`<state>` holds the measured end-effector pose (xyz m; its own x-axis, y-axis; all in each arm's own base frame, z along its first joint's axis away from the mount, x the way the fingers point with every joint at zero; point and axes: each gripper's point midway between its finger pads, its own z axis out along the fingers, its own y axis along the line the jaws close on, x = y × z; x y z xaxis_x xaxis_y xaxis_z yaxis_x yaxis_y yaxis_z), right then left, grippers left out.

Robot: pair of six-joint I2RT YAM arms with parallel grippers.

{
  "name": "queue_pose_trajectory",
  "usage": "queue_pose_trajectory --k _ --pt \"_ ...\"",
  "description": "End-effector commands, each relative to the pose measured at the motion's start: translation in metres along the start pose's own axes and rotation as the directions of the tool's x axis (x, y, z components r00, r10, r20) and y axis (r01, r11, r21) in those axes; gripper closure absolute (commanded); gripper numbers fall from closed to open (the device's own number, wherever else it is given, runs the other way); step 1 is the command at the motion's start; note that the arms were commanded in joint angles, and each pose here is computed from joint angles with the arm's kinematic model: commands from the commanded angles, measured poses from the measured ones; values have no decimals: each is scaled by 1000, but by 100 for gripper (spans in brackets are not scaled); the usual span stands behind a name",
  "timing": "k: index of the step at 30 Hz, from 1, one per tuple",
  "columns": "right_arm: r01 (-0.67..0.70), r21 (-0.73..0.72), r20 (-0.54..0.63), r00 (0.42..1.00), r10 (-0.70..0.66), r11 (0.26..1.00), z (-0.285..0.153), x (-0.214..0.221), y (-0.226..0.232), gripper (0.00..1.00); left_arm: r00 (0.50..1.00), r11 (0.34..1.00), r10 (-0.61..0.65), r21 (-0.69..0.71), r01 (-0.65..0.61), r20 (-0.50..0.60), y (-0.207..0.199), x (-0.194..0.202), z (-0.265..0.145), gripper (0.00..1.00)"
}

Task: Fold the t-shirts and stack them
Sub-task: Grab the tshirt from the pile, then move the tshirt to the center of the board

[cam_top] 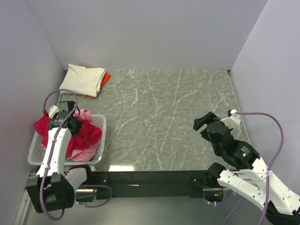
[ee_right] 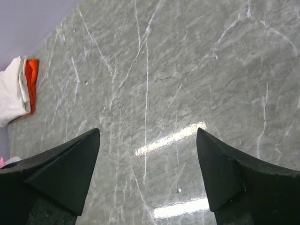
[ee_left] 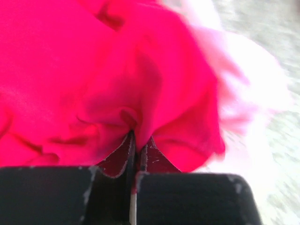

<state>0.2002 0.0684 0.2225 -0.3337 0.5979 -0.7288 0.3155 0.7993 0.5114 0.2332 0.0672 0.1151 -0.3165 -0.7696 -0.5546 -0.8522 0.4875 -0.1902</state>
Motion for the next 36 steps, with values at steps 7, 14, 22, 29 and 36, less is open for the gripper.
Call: queue_pose_trajectory --k 7,14,22,29,36 --pt "25 24 62 998 -27 999 10 -12 10 10 967 697 -195 717 20 163 -113 -107 -206 99" --pt "29 36 53 998 -31 999 12 -13 15 10 965 118 -200 982 -146 167 -168 -137 -379 99" --pt "-19 51 92 996 14 999 5 -22 4 10 982 -326 -57 927 -187 179 -220 -118 -510 99" --pt "-99 78 103 991 91 992 -4 -24 -12 11 988 -487 53 867 -101 145 -244 -84 -543 99" --pt "-134 79 78 989 127 988 -5 -15 -20 10 939 78 343 995 -60 30 -289 10 -346 14"
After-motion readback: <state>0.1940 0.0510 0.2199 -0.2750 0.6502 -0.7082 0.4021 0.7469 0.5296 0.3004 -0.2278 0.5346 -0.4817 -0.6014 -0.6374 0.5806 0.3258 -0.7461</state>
